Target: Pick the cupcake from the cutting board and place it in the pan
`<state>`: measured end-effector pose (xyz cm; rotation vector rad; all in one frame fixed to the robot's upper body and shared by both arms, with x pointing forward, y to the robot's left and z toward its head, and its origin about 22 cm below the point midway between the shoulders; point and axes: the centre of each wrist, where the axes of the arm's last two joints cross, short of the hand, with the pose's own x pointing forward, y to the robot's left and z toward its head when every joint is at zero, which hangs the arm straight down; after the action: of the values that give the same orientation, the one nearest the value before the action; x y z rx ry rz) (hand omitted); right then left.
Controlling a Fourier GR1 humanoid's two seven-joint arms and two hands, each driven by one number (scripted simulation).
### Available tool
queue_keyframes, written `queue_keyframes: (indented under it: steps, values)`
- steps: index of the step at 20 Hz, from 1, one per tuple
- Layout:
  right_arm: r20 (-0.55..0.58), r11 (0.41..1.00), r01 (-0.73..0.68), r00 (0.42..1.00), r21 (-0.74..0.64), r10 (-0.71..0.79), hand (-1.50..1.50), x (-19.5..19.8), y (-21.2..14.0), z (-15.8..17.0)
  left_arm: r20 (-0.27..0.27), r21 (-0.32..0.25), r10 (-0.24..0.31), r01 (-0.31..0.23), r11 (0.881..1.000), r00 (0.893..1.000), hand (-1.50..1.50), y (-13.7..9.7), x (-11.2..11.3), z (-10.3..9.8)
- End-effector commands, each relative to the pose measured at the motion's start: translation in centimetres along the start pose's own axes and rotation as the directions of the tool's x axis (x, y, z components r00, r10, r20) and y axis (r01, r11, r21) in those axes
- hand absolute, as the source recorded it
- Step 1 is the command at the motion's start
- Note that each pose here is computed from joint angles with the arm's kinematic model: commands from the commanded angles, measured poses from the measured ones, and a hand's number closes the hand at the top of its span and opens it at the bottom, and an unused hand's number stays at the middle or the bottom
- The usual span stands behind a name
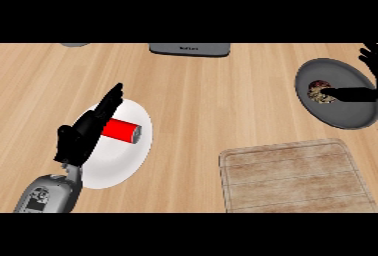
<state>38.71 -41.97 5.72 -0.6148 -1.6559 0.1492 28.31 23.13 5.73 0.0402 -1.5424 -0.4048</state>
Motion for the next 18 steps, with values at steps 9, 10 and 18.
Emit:
queue_keyframes:
  steps: [9,10,18]
  values:
    - [0.111,0.971,0.23,0.965,0.067,-0.236,-1.5,-5.6,-7.2,5.7,-0.002,0.023,0.005,-0.005,1.0,1.0,0.0,1.0,0.1,0.7]
    - [0.129,0.965,0.248,0.957,0.09,-0.258,-1.5,-5.6,-8.2,5.9,-0.006,0.016,0.009,-0.009,1.0,1.0,0.0,0.2,0.0,0.5]
    - [0.137,0.956,0.271,0.949,0.111,-0.285,-1.5,-8.1,-9.9,9.3,-0.031,0.023,0.005,-0.004,1.0,1.0,0.0,2.0,-0.4,0.9]
